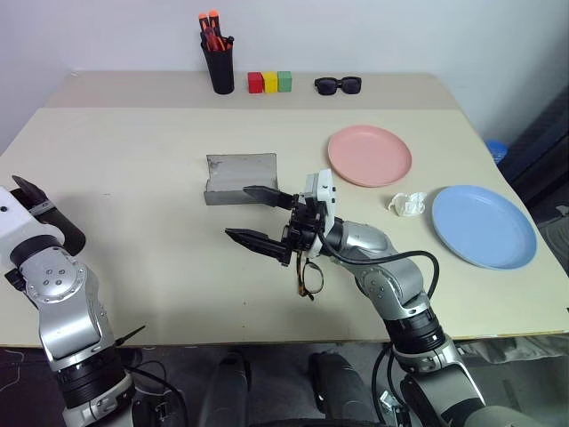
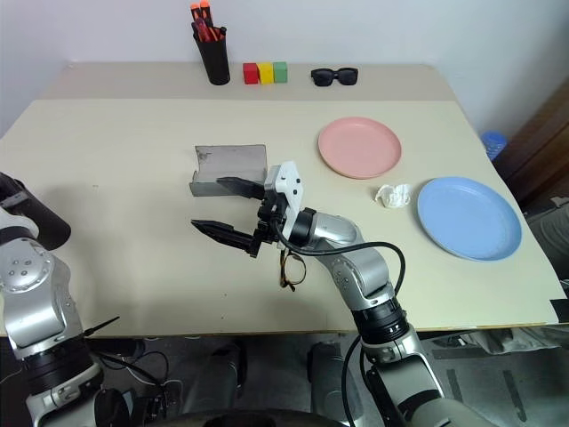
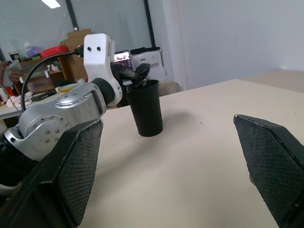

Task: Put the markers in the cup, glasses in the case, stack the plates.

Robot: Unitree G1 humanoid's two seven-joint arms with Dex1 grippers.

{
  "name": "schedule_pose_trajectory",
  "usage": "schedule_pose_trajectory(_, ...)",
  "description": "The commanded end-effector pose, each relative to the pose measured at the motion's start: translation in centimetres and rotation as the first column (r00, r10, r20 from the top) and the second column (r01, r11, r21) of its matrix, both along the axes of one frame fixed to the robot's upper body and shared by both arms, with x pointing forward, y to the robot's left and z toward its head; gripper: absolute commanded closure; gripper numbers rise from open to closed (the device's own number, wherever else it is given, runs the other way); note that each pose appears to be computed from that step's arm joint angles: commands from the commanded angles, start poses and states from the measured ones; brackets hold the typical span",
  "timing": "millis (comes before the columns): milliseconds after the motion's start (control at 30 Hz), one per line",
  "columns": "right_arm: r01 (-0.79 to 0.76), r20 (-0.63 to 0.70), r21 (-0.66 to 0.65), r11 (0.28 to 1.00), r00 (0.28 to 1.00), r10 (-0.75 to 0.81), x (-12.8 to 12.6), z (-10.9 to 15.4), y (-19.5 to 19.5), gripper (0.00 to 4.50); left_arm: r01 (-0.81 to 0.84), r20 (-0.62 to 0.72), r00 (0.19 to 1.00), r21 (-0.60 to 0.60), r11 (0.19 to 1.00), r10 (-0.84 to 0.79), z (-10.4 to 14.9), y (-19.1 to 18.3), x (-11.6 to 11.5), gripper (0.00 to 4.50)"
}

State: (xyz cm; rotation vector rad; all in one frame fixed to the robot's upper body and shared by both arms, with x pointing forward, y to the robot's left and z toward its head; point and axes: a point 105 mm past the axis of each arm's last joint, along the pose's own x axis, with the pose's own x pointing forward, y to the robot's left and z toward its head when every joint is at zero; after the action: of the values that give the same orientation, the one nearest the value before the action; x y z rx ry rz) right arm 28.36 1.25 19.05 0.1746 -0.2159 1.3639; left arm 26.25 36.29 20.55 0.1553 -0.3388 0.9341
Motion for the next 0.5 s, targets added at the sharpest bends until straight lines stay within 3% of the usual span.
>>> schedule_pose_trajectory(33,-0.023,0.028,0.033,0.999,0.999,0.022,-0.6,1.0,0.3,0.0,-0.011,0.054,0.998,0.045,0.999,0.008,1.5,-0.3,-0.7,0.7)
schedule_pose_trajectory(233,-0.017,0.028,0.032,0.999,0.999,0.017,-0.5,1.0,0.3,0.0,0.037,0.077,0.996,0.05,0.998,-0.041,2.1,-0.9,0.0,0.7)
schedule_pose_trajectory(333,0.018,0.051,0.006,1.0,0.999,-0.018,0.1,0.8,-0.3,0.0,0.278,0.072,0.956,0.085,0.957,-0.284,3.9,-4.0,2.9,0.7)
schedule_pose_trajectory(400,0.048,0.068,-0.028,0.998,0.997,-0.046,0.8,0.6,-1.1,0.0,0.5,-0.03,0.866,0.077,0.862,-0.5,3.6,-7.1,5.5,0.7)
schedule_pose_trajectory(433,0.063,0.078,-0.059,0.996,0.995,-0.058,1.2,0.5,-1.6,0.0,0.594,-0.102,0.804,0.084,0.8,-0.586,3.3,-8.8,6.4,0.43)
schedule_pose_trajectory(500,0.089,0.112,-0.161,0.983,0.991,-0.071,2.0,-0.2,-3.2,0.0,0.764,-0.296,0.621,0.024,0.644,-0.726,1.5,-12.2,8.0,0.02)
